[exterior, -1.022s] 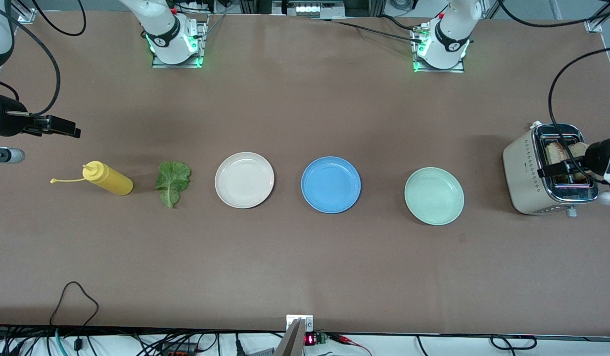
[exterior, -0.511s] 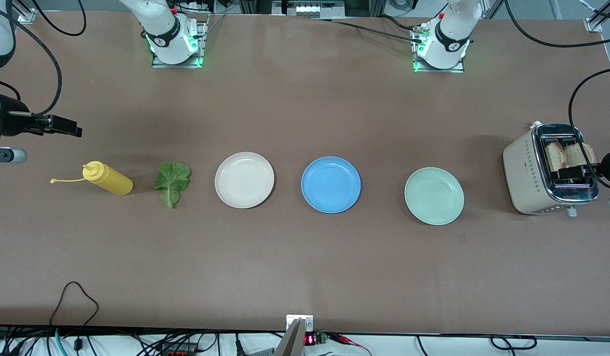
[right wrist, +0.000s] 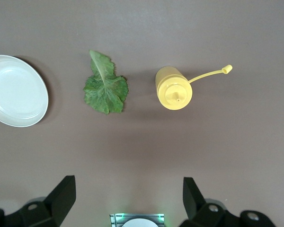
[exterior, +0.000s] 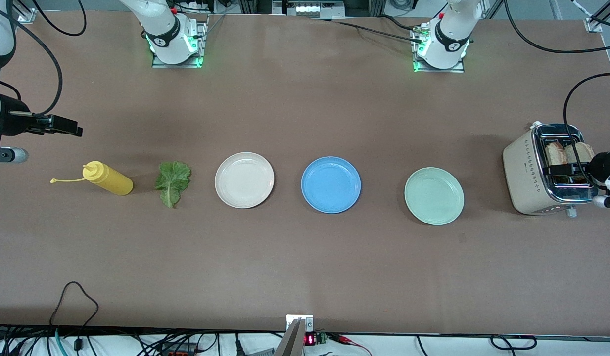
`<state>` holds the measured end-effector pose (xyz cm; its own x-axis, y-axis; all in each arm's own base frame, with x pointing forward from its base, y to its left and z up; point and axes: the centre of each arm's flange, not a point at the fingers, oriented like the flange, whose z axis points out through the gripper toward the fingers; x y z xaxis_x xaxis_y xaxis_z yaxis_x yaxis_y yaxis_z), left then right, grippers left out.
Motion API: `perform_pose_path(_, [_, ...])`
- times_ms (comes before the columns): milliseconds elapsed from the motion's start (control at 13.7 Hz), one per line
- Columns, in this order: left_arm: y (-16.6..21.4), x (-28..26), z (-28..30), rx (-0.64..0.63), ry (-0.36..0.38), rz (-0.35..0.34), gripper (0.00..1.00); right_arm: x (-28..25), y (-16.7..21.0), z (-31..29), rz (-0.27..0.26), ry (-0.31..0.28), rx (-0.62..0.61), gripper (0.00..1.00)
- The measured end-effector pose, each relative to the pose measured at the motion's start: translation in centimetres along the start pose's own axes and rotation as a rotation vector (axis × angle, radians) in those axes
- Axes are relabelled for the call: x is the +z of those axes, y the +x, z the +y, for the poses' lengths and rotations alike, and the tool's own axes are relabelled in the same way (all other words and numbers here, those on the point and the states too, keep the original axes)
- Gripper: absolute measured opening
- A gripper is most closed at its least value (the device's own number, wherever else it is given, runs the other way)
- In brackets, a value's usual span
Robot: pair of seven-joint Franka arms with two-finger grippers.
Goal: Make sandwich in blue plate with both arms
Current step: 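Reach the left gripper toward the toast slices in the toaster, then grasp a toast slice with the left gripper and lift it out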
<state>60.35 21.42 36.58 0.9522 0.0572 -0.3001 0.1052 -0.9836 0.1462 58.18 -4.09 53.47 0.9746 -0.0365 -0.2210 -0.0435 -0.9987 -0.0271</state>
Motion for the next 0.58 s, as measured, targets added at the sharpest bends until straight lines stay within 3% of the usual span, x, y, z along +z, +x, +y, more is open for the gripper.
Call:
perform_pose_path(292, [-0.6, 0.6, -1.2, -0.016, -0.013, -0.024, 0.98, 0.0, 0.0, 0.0, -0.001, 0.0, 0.0, 1.0])
perform_pose_path(438, [-0.9, 0.9, -1.8, -0.025, -0.018, -0.03, 0.79, 0.1, 0.0, 0.0, -0.003, 0.0, 0.0, 1.0])
perform_pose_path(584, [-1.0, 1.3, -2.3, -0.032, -0.023, -0.037, 0.54, 0.2, 0.0, 0.0, -0.005, 0.0, 0.0, 1.0])
